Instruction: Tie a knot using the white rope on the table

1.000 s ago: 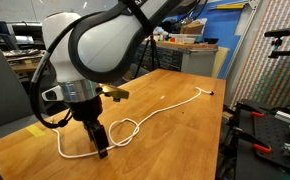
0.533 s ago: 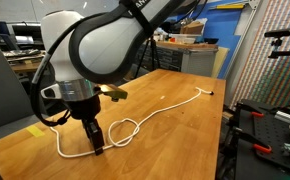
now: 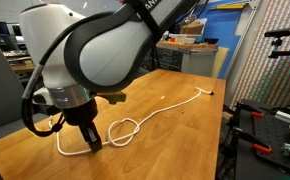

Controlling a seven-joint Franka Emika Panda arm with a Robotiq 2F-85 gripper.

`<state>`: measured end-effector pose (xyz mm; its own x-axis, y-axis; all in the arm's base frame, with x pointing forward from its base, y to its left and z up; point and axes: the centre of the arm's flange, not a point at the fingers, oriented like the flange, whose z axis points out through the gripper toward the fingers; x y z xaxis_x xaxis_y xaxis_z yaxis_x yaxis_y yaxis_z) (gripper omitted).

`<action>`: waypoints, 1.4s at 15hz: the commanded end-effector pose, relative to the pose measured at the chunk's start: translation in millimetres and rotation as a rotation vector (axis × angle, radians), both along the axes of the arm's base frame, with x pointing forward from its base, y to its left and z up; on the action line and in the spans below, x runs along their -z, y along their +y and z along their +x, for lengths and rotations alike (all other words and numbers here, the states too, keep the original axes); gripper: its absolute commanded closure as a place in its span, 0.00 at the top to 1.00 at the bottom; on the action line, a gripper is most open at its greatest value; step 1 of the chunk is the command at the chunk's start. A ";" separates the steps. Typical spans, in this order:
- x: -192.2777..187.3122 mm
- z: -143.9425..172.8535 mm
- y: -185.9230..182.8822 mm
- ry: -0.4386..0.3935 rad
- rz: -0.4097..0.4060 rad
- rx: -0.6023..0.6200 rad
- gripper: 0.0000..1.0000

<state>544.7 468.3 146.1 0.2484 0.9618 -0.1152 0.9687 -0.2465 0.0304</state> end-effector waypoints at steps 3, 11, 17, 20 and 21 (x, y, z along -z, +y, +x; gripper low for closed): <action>-61.7 3.7 -8.1 -0.118 -0.003 -0.077 0.05; -255.7 -26.6 34.4 -0.534 -0.063 -0.258 0.05; -415.7 -73.0 35.2 -0.872 -0.054 -0.221 0.05; -465.0 -87.4 6.8 -1.020 -0.074 -0.152 0.05; -473.0 -90.9 -5.6 -1.064 -0.086 -0.121 0.05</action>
